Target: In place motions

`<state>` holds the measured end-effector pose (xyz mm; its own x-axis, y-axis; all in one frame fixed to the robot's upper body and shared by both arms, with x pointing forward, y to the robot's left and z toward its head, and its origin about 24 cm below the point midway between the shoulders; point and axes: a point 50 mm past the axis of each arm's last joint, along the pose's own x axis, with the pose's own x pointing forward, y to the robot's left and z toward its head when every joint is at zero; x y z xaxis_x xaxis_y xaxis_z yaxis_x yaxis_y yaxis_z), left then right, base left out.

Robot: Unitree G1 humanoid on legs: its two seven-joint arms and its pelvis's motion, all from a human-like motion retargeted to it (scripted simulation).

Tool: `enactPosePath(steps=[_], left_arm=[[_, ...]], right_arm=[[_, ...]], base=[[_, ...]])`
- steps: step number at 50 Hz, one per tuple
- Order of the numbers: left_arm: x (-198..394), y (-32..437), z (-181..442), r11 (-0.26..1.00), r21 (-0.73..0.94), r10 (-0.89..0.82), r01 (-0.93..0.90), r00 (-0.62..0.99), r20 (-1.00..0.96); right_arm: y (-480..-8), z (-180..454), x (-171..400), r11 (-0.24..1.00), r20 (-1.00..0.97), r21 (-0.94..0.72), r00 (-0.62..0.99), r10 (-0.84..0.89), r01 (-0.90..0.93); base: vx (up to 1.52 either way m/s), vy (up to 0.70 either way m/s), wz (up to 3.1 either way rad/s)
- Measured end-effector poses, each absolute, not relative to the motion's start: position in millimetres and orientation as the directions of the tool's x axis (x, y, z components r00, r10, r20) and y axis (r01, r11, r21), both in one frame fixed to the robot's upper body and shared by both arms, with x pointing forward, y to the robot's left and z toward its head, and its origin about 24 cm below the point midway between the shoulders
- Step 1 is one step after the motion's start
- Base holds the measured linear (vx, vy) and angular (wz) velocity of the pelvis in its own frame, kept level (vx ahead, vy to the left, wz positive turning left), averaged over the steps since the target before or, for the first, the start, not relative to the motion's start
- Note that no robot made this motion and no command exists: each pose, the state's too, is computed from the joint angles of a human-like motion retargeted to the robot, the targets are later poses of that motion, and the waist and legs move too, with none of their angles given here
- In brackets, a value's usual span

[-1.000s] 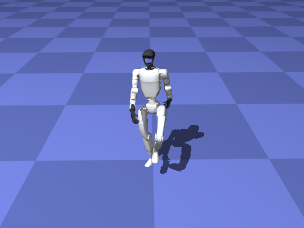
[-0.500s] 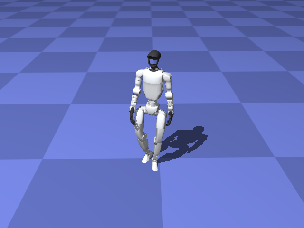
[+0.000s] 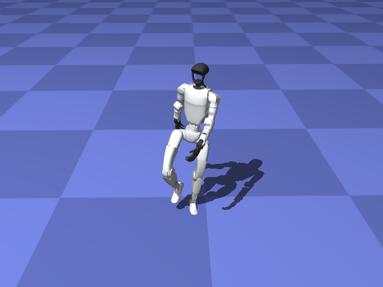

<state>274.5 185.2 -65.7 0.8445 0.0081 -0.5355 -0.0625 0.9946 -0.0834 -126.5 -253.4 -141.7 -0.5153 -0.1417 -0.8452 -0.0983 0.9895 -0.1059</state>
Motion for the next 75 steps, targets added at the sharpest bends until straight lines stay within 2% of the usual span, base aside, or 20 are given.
enactPosePath(steps=[7, 13, 17, 21, 25, 28, 32, 37, 42, 52, 59, 62, 65, 67, 70, 72, 75], left_arm=[[179.8, 168.6, -140.0, 0.984, -0.156, -0.081, -0.087, 0.559, -0.825], [45.2, 166.9, -180.4, 0.979, -0.117, -0.100, -0.165, 0.107, -0.989], [-49.7, 172.0, -177.6, 0.956, -0.027, -0.079, -0.292, -0.168, -0.983], [-97.1, 173.5, -168.2, 0.911, 0.023, -0.092, -0.413, -0.257, -0.962], [-132.6, 165.1, -156.2, 0.918, 0.005, -0.157, -0.396, -0.376, -0.913], [-166.6, 160.0, -141.8, 0.930, 0.036, -0.160, -0.365, -0.494, -0.854], [-197.6, 154.2, -125.0, 0.916, 0.038, -0.225, -0.399, -0.589, -0.776], [-172.0, 154.0, -137.1, 0.862, 0.009, -0.279, -0.506, -0.489, -0.826], [-128.2, 175.2, -155.5, 0.897, -0.033, -0.210, -0.441, -0.361, -0.909], [-57.0, 200.2, -173.3, 0.946, -0.014, -0.069, -0.324, -0.159, -0.985], [-14.1, 195.0, -177.6, 0.969, -0.068, -0.091, -0.239, -0.085, -0.992], [9.8, 194.7, -178.1, 0.985, -0.069, -0.077, -0.161, -0.044, -0.996], [46.2, 194.2, -177.0, 0.991, -0.082, -0.075, -0.102, 0.067, -0.995], [88.4, 187.8, -171.7, 0.984, -0.115, -0.086, -0.135, 0.198, -0.976], [172.5, 179.6, -145.1, 0.962, -0.183, -0.066, -0.201, 0.482, -0.874], [232.5, 191.3, -109.5, 0.962, -0.202, -0.031, -0.187, 0.655, -0.755], [292.5, 203.0, -55.5, 0.978, -0.145, 0.037, -0.149, 0.810, -0.585]], right_arm=[[-229.4, -168.6, -48.5, 0.983, -0.954, -0.043, -0.286, -0.094, -0.178], [-196.6, -174.9, 43.5, 0.911, -0.991, -0.008, -0.117, -0.061, -0.411], [-140.1, -160.4, 139.6, 0.842, -0.981, 0.031, 0.145, 0.129, -0.539], [-78.5, -89.5, 259.8, 0.818, -0.771, -0.017, 0.528, 0.356, -0.576], [-47.8, 5.9, 335.6, 0.824, -0.454, -0.105, 0.764, 0.458, -0.556], [-42.3, 60.6, 360.7, 0.846, -0.235, -0.144, 0.848, 0.475, -0.514], [-46.2, 102.4, 374.0, 0.838, -0.089, -0.224, 0.867, 0.491, -0.497], [-47.5, 115.9, 378.4, 0.832, -0.048, -0.297, 0.877, 0.478, -0.469], [-46.4, 82.6, 367.4, 0.847, -0.119, -0.221, 0.875, 0.469, -0.484], [-61.6, -38.8, 300.2, 0.838, -0.501, -0.092, 0.752, 0.429, -0.538], [-108.2, -108.9, 229.9, 0.885, -0.730, -0.039, 0.618, 0.292, -0.464], [-142.0, -139.3, 182.7, 0.916, -0.843, -0.058, 0.511, 0.168, -0.397], [-180.6, -163.0, 122.5, 0.959, -0.935, -0.061, 0.351, 0.043, -0.279], [-199.5, -172.4, 77.4, 0.973, -0.981, -0.043, 0.195, 0.002, -0.225], [-222.5, -175.0, 19.3, 0.989, -0.998, -0.062, -0.003, -0.063, -0.137], [-237.1, -171.3, -9.5, 0.991, -0.989, -0.092, -0.107, -0.102, -0.092], [-252.1, -161.0, -57.0, 0.991, -0.948, -0.126, -0.288, -0.136, -0.051]], base=[[-0.02, 0.12, -0.67], [-0.05, 0.22, -0.25], [-0.27, 0.14, -0.88], [-0.58, 0.03, -0.71], [-0.37, 0.02, -1.09], [-0.10, 0.09, -1.15], [0.00, 0.09, -0.42], [-0.09, 0.08, 0.06], [-0.02, 0.10, 0.50], [0.06, -0.04, 0.67], [0.11, -0.16, 0.70], [0.19, -0.11, 0.53], [0.28, -0.04, 0.17], [0.19, -0.06, -0.83], [-0.06, 0.00, 0.26], [-0.19, 0.04, 0.94], [-0.16, -0.02, 1.40]])
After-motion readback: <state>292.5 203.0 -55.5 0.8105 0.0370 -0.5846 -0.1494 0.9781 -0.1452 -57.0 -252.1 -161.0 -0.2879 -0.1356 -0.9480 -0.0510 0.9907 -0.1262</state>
